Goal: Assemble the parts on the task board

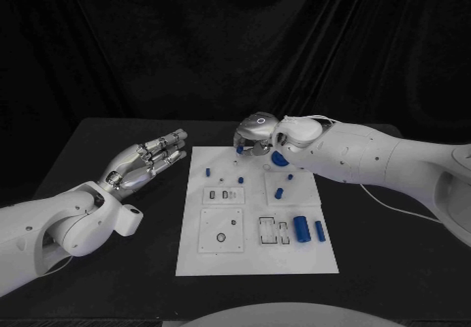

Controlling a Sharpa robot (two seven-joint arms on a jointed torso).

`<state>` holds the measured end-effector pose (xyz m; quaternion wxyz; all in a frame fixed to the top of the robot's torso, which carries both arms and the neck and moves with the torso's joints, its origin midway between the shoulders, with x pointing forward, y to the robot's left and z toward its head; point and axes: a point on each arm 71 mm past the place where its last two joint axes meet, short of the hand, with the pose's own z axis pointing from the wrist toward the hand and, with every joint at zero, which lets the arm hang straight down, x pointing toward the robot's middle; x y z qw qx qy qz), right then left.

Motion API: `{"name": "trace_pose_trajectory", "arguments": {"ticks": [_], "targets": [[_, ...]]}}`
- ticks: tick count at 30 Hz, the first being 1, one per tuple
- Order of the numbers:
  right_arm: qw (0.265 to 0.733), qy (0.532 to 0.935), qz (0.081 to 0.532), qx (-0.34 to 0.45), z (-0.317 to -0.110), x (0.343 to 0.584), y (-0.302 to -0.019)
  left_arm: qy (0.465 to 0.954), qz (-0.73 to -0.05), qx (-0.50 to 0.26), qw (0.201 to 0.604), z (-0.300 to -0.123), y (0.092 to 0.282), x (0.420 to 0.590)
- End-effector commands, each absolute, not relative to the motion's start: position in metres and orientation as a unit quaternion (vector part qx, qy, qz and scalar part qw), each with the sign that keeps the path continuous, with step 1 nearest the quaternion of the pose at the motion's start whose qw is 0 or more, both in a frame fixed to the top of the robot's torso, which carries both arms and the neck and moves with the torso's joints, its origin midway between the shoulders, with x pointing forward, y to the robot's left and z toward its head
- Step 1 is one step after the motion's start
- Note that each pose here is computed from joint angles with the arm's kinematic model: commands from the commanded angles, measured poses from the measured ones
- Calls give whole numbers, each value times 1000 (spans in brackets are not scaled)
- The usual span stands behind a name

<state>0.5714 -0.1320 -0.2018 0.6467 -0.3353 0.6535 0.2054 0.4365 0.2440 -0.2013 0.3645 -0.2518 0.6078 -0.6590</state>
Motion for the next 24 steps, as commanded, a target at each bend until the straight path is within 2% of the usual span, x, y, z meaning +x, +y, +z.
{"name": "trace_pose_trajectory", "arguments": {"ticks": [1, 24], "targets": [[646, 666, 189, -322, -204, 574, -134, 602, -667, -247, 362, -199, 242, 437], [639, 674, 185, -321, -210, 575, -128, 606, -668, -245, 355, -201, 241, 440]]}}
